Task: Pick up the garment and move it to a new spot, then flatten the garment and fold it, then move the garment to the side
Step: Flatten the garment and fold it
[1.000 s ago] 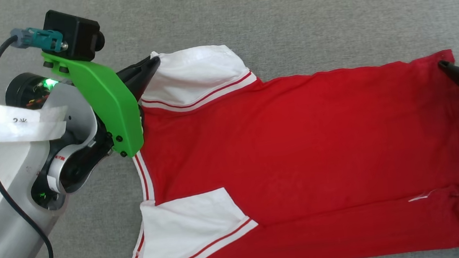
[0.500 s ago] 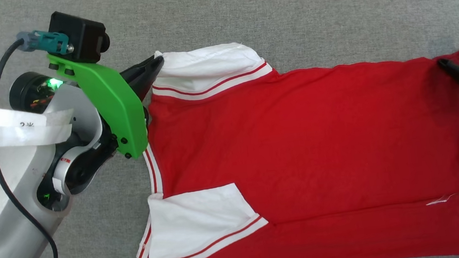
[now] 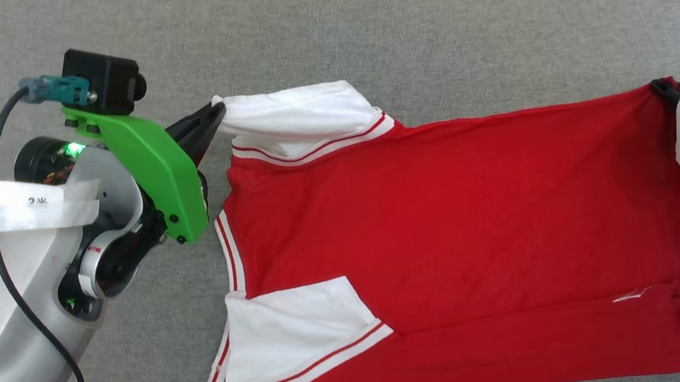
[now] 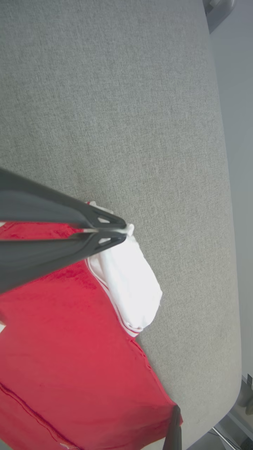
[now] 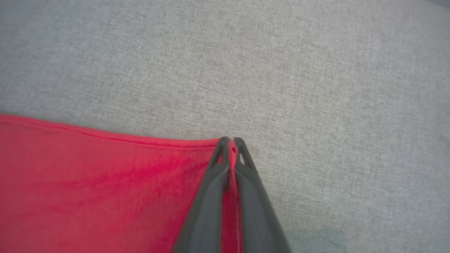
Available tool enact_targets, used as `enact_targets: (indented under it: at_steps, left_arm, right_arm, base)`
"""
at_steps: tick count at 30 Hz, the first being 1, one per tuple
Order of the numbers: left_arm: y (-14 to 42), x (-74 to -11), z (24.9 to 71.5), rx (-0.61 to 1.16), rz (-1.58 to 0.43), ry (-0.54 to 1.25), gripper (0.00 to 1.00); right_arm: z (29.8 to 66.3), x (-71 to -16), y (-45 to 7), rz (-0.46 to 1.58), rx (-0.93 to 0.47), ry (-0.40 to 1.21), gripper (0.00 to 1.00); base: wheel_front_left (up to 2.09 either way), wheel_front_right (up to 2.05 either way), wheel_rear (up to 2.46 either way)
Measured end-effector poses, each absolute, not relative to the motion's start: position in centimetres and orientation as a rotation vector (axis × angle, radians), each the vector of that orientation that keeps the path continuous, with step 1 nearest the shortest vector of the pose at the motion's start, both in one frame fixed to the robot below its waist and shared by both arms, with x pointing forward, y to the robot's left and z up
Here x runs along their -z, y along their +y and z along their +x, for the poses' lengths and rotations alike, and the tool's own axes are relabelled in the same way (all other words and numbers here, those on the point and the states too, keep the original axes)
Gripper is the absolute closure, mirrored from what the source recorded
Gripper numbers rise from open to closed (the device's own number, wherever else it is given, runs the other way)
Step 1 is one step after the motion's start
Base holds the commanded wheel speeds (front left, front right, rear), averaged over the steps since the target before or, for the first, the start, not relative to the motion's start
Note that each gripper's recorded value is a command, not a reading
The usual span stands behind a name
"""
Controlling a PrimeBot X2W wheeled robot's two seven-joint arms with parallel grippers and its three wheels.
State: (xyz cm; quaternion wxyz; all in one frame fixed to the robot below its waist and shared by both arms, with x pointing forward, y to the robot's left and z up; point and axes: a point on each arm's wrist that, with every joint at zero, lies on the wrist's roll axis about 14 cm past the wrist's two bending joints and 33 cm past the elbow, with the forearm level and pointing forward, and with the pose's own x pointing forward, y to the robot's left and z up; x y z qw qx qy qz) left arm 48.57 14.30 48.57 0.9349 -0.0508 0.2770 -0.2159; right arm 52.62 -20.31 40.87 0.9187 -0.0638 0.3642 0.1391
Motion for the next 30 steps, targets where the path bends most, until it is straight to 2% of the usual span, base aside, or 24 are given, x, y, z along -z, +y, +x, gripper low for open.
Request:
enact_targets:
  at_steps: [6,10,30]
  left_arm:
    - [14.9,-49.6,47.5,0.412,-0.136,0.523,1.0]
    - [15.2,-50.3,45.2,0.392,-0.182,0.504,1.0]
    - [15.8,-49.0,36.0,0.325,-0.29,0.548,1.0]
  right_arm:
    - [51.6,-42.7,-21.1,-0.063,-0.257,0.642,1.0]
    - [49.5,-44.0,-21.5,-0.004,-0.245,0.565,1.0]
    - [42.5,-45.8,-21.2,0.101,-0.265,0.394,1.0]
  base:
    - [0.0,0.0,0.0]
    - [0.0,0.0,0.0]
    - [0.0,0.0,0.0]
